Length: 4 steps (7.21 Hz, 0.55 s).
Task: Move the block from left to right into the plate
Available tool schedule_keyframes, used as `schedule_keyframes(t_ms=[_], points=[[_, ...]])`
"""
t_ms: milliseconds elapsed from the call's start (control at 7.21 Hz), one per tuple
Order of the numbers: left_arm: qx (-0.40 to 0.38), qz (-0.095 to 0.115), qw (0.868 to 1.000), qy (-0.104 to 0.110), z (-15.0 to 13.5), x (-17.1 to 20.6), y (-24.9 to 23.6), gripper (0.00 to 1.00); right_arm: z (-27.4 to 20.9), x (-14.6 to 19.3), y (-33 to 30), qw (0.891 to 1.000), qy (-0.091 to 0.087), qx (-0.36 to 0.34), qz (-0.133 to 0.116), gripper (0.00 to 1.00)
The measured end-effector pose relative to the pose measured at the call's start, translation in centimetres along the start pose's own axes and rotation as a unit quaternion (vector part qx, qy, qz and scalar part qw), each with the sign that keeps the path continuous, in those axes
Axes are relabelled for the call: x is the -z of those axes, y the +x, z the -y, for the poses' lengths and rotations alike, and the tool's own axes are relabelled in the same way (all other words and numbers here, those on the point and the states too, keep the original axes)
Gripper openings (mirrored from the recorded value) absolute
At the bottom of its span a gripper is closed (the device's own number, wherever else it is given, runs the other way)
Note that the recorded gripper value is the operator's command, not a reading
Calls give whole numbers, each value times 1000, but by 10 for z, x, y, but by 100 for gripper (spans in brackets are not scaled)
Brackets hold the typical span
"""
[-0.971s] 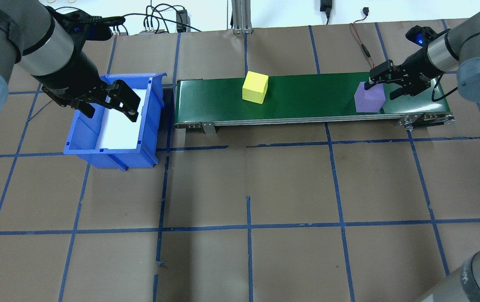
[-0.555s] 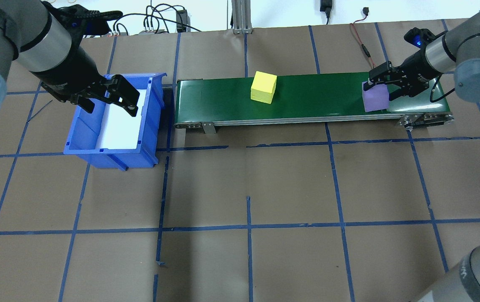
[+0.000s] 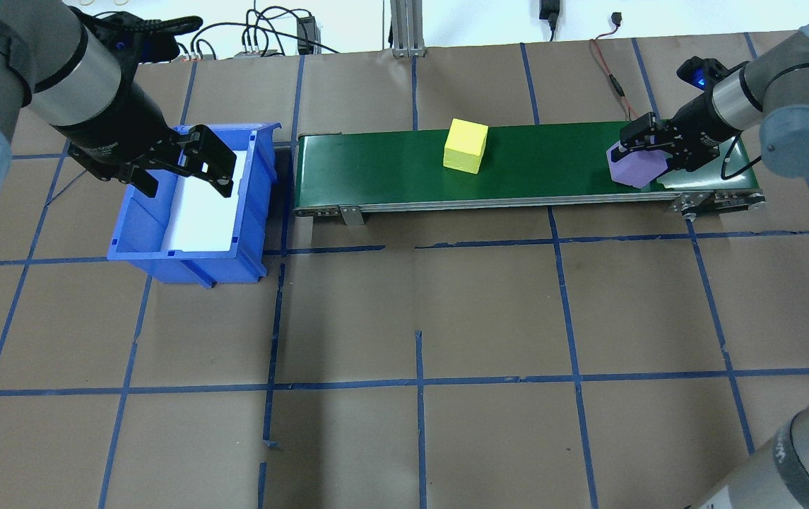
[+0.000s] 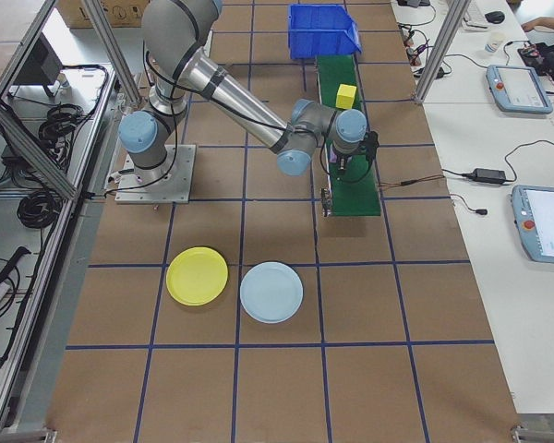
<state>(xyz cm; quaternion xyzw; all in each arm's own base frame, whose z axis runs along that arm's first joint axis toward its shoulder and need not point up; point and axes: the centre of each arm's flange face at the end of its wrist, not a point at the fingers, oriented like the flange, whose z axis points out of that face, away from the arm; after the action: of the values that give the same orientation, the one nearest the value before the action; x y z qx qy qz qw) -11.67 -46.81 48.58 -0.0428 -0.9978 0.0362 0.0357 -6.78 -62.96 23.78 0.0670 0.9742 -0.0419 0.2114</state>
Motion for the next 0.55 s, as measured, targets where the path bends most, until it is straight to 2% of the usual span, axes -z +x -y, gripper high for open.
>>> schedule_keyframes(t_ms=[277,416,555], points=[[5,5,1000,9,1,7,-1,100,2,7,2,1000,1,3,-22,21],[7,7,1000,12,0,10,-2,100,5,17,3,999,7,8,-39,21],[8,11,1000,14,0,12,-2,100,5,38,5,997,17,14,-70,22]])
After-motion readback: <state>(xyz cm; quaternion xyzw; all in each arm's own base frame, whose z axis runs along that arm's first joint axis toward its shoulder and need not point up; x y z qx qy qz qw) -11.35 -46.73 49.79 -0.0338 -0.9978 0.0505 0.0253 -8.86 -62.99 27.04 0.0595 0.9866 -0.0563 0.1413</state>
